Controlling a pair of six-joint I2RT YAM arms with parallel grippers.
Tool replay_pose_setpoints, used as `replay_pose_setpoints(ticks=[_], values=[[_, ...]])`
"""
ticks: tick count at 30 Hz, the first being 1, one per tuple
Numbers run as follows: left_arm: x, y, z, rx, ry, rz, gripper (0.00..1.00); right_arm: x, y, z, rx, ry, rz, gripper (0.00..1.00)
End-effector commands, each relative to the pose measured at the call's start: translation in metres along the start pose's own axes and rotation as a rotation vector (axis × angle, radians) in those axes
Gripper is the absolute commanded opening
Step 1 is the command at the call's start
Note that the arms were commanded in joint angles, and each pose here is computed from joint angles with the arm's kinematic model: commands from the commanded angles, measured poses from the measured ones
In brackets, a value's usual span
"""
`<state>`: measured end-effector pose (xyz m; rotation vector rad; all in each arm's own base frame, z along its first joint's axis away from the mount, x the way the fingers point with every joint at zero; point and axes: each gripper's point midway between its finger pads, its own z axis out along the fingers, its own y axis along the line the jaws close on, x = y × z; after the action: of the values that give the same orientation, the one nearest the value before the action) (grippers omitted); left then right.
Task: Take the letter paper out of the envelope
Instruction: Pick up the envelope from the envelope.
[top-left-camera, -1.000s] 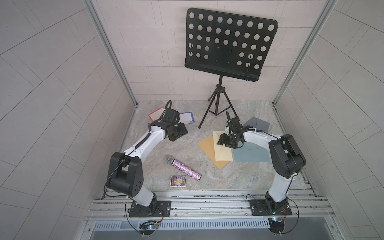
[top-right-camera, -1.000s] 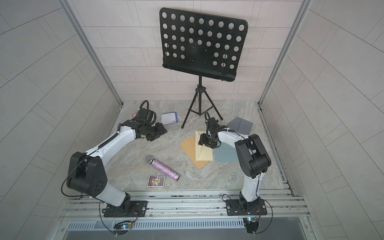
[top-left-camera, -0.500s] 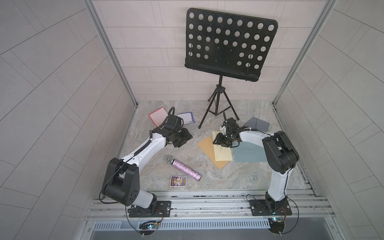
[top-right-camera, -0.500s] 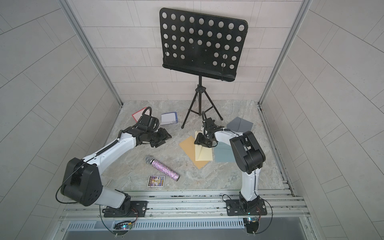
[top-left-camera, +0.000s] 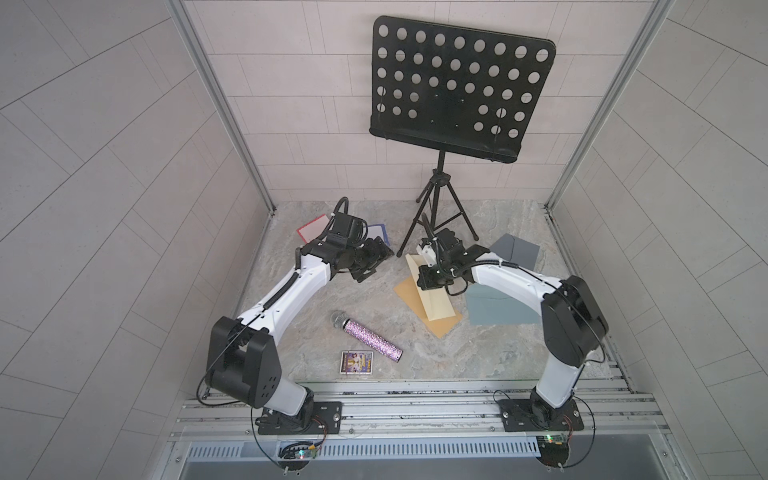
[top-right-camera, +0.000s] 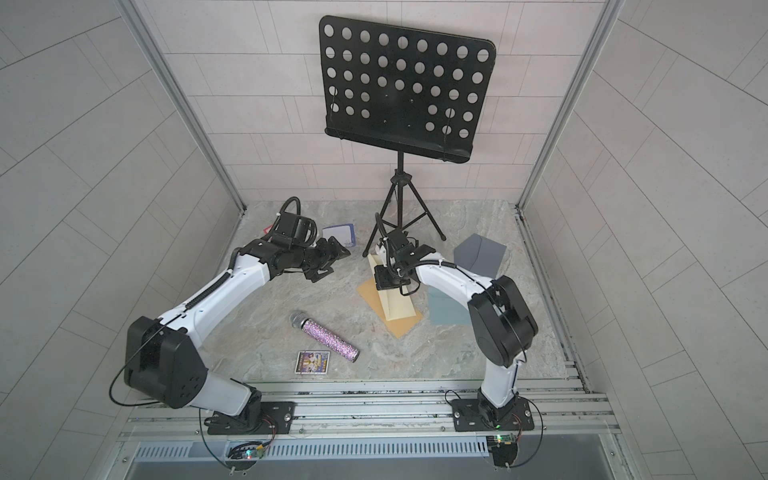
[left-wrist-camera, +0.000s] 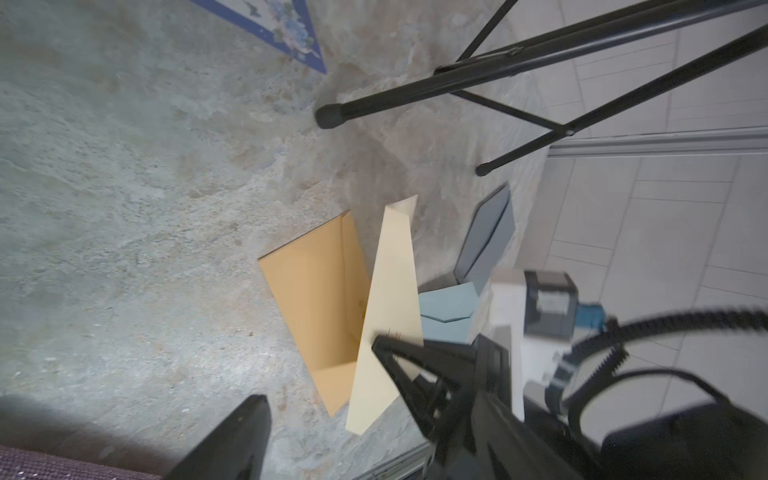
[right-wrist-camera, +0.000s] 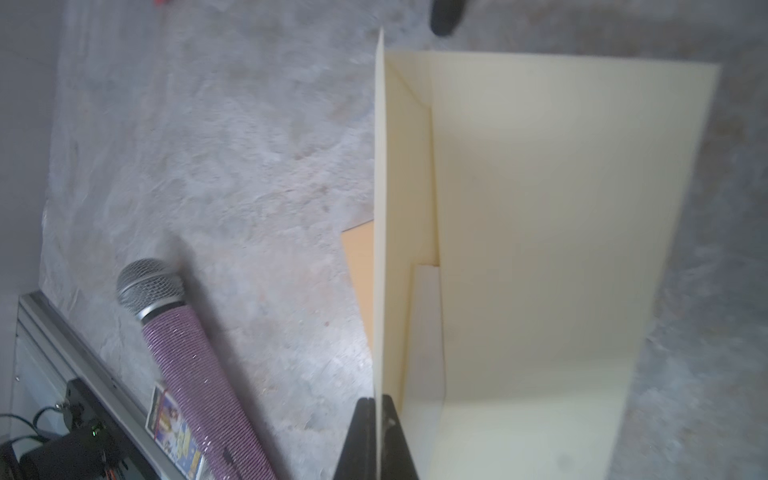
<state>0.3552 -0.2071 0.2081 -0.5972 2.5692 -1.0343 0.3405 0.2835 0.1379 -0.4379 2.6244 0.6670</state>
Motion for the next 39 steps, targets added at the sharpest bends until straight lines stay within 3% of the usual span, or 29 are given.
replay_pose_setpoints(ticks=[1, 4, 10, 18, 25, 30, 36, 39], values=[[0.006, -0.014, -0.014, 0.028, 0.024, -0.061, 0.87, 0.012, 0.009, -0.044, 0.066, -0.01, -0.196, 0.0], [0.009, -0.024, -0.02, 0.056, 0.041, -0.082, 0.93, 0.013, 0.027, -0.072, 0.09, -0.072, -0.337, 0.0], [0.016, -0.044, -0.041, 0.127, 0.032, -0.097, 0.93, 0.012, 0.037, -0.105, 0.172, -0.143, -0.505, 0.0], [0.016, -0.063, -0.072, 0.206, -0.024, -0.121, 0.97, 0.011, 0.046, -0.115, 0.261, -0.144, -0.659, 0.0], [0.037, -0.051, -0.059, 0.16, 0.07, -0.159, 0.9, -0.001, 0.068, -0.126, 0.352, -0.218, -0.804, 0.0], [0.037, -0.059, -0.056, 0.199, 0.066, -0.166, 0.8, -0.003, 0.08, -0.127, 0.404, -0.249, -0.892, 0.0], [0.045, -0.06, -0.055, 0.227, 0.068, -0.185, 0.5, -0.013, 0.09, -0.135, 0.467, -0.32, -0.927, 0.0], [0.048, -0.058, -0.058, 0.245, 0.062, -0.196, 0.41, -0.016, 0.094, -0.136, 0.465, -0.337, -0.927, 0.0]])
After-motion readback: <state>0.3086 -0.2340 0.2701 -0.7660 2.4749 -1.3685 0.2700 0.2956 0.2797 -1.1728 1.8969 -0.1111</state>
